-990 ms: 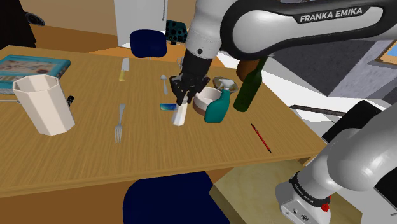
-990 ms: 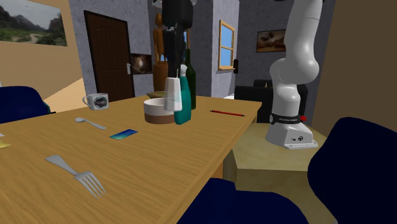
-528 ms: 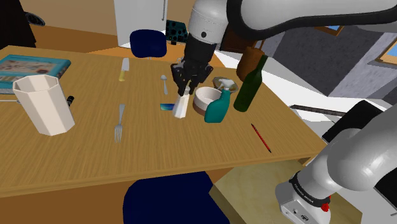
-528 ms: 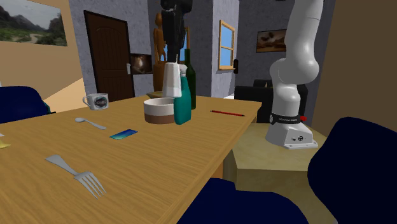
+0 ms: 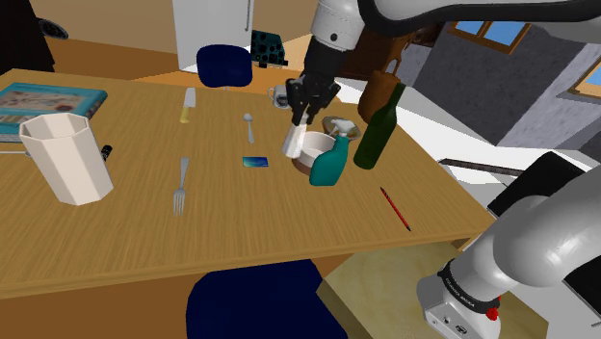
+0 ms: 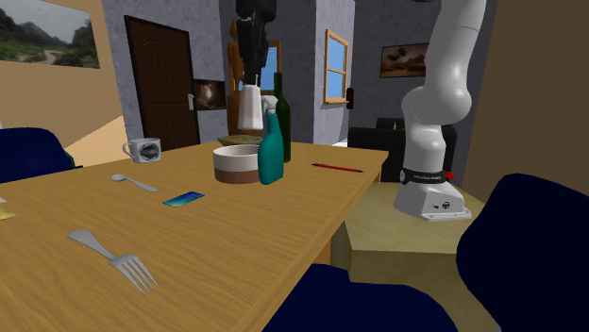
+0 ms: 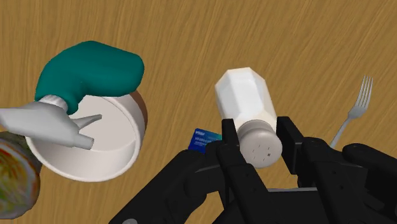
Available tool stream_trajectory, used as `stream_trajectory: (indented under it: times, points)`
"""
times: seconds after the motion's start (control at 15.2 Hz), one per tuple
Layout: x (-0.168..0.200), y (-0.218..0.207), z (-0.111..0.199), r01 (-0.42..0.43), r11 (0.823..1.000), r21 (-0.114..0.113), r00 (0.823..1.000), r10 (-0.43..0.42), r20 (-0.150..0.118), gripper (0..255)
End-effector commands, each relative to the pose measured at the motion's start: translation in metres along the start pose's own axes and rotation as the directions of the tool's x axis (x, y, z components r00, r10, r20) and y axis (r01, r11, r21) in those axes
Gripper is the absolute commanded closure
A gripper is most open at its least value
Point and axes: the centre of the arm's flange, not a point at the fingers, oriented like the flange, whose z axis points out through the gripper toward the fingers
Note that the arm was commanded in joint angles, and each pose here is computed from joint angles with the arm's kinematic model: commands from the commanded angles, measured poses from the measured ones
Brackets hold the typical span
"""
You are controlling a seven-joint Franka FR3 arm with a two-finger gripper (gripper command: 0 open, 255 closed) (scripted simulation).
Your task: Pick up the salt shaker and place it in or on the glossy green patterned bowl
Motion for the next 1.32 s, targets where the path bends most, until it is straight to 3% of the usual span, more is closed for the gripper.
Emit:
stream_trajectory:
  times: [0.0,1.25]
  points:
    - [0.011,0.023,-0.003,0.002,1.0,0.0,1.0,-0.002,0.0,255]
    - [0.111,0.251,-0.033,0.002,1.0,0.0,1.0,-0.002,0.0,255]
